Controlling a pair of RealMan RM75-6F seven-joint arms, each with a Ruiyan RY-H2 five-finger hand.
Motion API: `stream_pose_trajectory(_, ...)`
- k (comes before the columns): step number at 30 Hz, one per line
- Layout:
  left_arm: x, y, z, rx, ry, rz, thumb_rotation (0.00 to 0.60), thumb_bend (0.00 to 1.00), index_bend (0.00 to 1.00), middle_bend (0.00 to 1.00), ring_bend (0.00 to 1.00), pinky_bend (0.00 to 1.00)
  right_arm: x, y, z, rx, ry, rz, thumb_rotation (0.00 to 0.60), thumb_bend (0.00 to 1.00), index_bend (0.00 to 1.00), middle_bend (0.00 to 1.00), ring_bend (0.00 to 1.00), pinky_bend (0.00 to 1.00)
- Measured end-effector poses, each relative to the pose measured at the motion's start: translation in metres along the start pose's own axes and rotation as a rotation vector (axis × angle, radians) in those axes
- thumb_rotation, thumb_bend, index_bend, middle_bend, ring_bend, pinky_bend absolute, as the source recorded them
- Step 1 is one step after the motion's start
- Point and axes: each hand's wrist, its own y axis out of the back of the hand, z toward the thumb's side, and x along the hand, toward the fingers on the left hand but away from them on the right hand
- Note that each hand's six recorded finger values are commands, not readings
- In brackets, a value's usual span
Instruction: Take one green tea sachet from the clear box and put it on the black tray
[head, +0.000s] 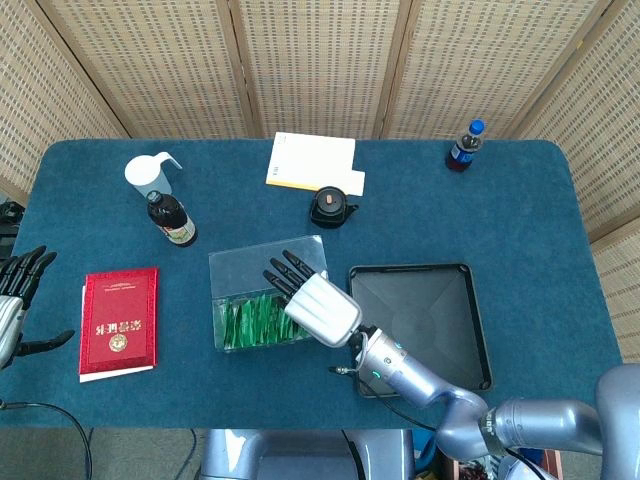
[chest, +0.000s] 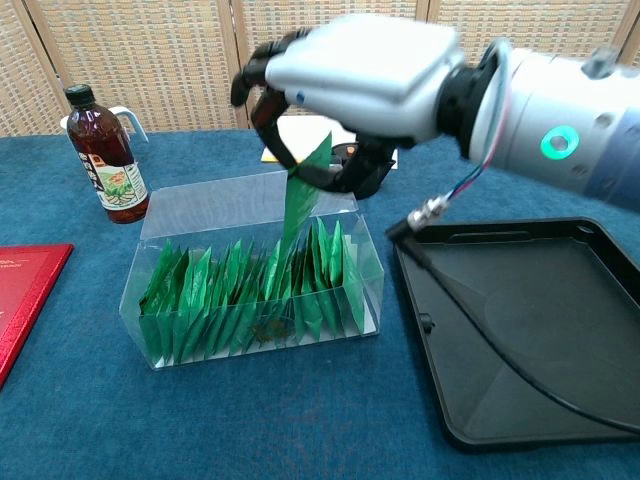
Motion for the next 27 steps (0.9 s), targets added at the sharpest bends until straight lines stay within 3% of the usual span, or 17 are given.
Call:
stream_pose_trajectory(12, -0.004, 0.001, 0.003, 0.004, -0.009, 0.009, 0.6, 0.05, 0.0, 0.0, 0.0, 0.0, 0.036, 0.046, -0.048, 0.106, -0.111, -0.051, 0.6, 0.61, 0.67, 0.25, 0.12, 0.15)
stream_pose_trajectory(19, -0.008, -0.001, 0.007, 0.004, -0.027, 0.004, 0.6, 0.05, 0.0, 0.0, 0.0, 0.0, 0.083, 0.03, -0.081, 0.083, -0.206, -0.003, 0.6, 0.61, 0.67, 0.25, 0.12, 0.15)
stream_pose_trajectory(27, -0.011, -0.001, 0.01, 0.006, -0.033, 0.007, 0.6, 0.05, 0.0, 0.0, 0.0, 0.0, 0.148, -0.007, -0.114, 0.062, -0.276, 0.075, 0.6, 0.61, 0.67, 0.25, 0.12, 0.15)
